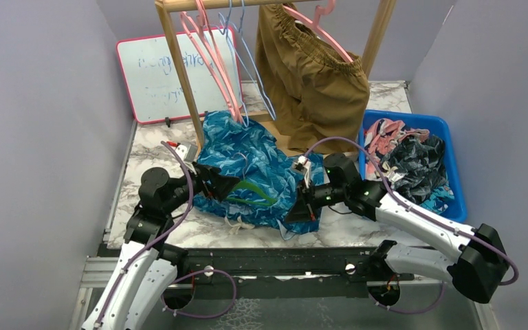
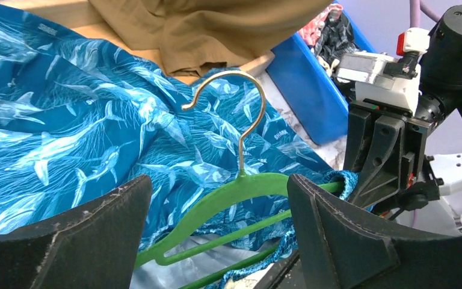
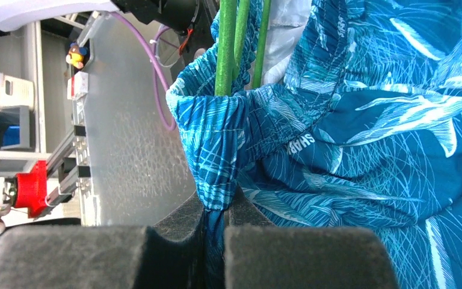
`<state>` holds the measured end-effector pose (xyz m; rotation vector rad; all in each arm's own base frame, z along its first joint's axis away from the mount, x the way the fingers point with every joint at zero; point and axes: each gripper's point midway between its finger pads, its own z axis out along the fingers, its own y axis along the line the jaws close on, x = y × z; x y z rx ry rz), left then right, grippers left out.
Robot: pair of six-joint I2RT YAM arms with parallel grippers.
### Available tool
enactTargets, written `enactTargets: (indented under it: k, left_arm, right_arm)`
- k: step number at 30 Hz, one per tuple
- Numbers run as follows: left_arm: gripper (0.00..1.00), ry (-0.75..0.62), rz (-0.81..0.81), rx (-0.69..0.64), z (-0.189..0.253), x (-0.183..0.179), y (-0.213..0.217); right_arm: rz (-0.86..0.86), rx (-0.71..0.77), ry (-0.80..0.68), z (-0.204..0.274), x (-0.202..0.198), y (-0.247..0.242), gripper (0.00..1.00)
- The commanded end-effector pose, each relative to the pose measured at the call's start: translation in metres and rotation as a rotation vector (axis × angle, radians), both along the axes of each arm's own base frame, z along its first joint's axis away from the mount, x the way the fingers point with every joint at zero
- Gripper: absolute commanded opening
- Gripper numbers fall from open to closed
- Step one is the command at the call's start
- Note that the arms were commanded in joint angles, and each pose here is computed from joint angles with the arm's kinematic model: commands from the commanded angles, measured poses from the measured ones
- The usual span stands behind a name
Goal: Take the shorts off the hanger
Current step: Pick up the hanger from the clothes rod.
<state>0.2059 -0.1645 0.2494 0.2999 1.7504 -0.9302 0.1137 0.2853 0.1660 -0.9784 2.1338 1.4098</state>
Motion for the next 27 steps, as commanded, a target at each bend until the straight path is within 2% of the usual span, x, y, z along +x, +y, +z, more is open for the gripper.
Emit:
enactTargets:
  k: [1,7,13,17,20,23,25,27]
  left_arm:
    - [0.82,0.044,-0.05,-0.052,-0.004,-0.004,-0.009]
    - [0.65,0.13,-0.065,-0.071,-0.015,0.007,-0.017]
    - [0.57,0.132,-0.065,-0.066,-0.014,0.014,-0.02]
    - [0.35,0.117,-0.053,-0.059,-0.015,0.014,-0.018]
    - [0.24,0.125,-0.055,-0.056,-0.02,0.012,-0.018]
    - [0.23,0.135,-0.071,-0.042,-0.023,0.008,-0.019]
    - [0.29,0.134,-0.082,-0.034,-0.025,0.007,-0.021]
    - [0.3,0.132,-0.089,-0.028,-0.025,0.006,-0.022]
  right_arm:
    - [0.009,0.109,-0.073,0.03,0.01,0.02,0.01]
    - [0.037,0.128,-0.048,0.031,0.002,0.032,0.01]
    - [0.069,0.102,-0.031,0.021,-0.008,0.041,0.01]
    - [0.064,0.092,-0.036,0.018,-0.007,0.046,0.01]
    - [0.042,0.089,-0.048,0.019,-0.003,0.047,0.02]
    - [0.005,0.097,-0.068,0.023,0.003,0.048,0.02]
    - [-0.01,0.111,-0.074,0.026,0.005,0.049,0.02]
    - [-0.011,0.129,-0.071,0.031,0.005,0.05,0.02]
